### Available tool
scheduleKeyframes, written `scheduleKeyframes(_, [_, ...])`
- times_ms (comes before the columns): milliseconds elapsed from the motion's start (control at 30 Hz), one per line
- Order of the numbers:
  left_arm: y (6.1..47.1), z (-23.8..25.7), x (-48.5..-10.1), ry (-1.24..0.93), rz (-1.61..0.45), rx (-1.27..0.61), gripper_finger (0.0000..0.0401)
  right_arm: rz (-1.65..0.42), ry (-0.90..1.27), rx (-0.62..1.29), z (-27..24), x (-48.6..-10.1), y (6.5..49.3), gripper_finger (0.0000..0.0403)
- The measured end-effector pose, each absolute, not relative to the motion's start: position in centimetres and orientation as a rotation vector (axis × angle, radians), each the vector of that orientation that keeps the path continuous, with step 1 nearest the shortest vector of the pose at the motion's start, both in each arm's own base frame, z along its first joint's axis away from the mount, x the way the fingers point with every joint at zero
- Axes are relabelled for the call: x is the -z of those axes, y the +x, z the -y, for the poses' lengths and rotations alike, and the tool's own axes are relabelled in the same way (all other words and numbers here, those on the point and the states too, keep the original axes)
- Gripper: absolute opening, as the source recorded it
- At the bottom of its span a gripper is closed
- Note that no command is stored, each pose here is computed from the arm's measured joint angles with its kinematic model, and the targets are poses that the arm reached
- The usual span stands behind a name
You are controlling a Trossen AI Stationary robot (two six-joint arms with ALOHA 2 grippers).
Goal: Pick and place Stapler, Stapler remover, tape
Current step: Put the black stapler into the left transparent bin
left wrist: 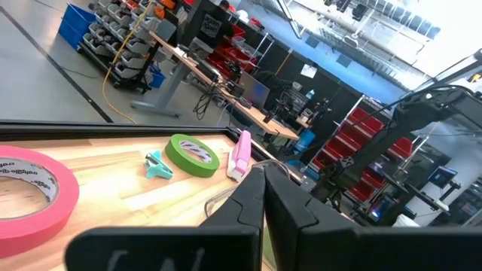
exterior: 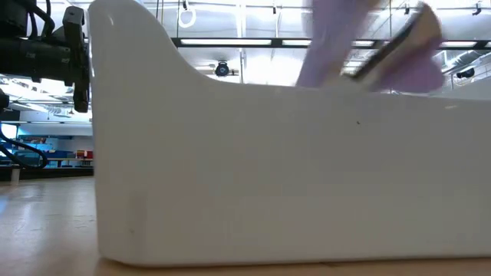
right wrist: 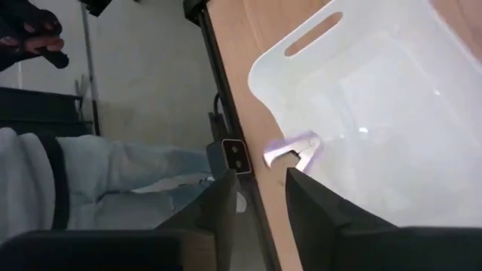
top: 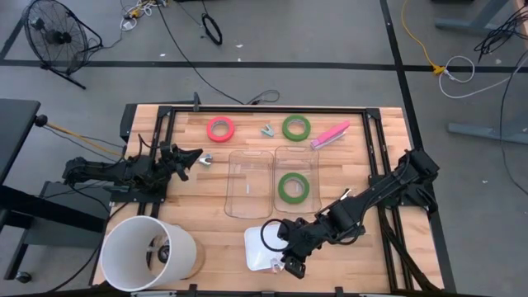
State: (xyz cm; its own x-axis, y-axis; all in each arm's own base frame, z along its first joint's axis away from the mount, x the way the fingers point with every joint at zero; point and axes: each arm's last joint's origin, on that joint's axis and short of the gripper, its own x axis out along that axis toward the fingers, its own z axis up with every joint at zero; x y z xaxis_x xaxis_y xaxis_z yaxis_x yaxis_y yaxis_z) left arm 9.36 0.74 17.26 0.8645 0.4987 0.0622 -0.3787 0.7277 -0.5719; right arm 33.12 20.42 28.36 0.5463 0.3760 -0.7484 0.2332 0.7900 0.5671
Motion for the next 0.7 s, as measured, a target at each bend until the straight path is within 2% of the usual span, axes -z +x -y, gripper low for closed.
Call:
scheduleKeyframes(267, [9.4,-0.7,-17.2,-0.577,0.214,-0.488,0.0014,-1.206,0.670,-0.053,-17.2,-29.4,31.3,0.0124])
scheduleKeyframes(567, [9.4,-0.7,-17.2,-0.577,0.213,-0.488,0.0014,-1.262,0.623,-0.015,-15.3,-32.1,27.9,0.0100])
scheduleKeyframes(700, [9.4,-0.7,-17.2,-0.577,0.213,-0.488,0.0014,-1.331,0.629,0.030,-15.0,-32.9,25.9,0.0104])
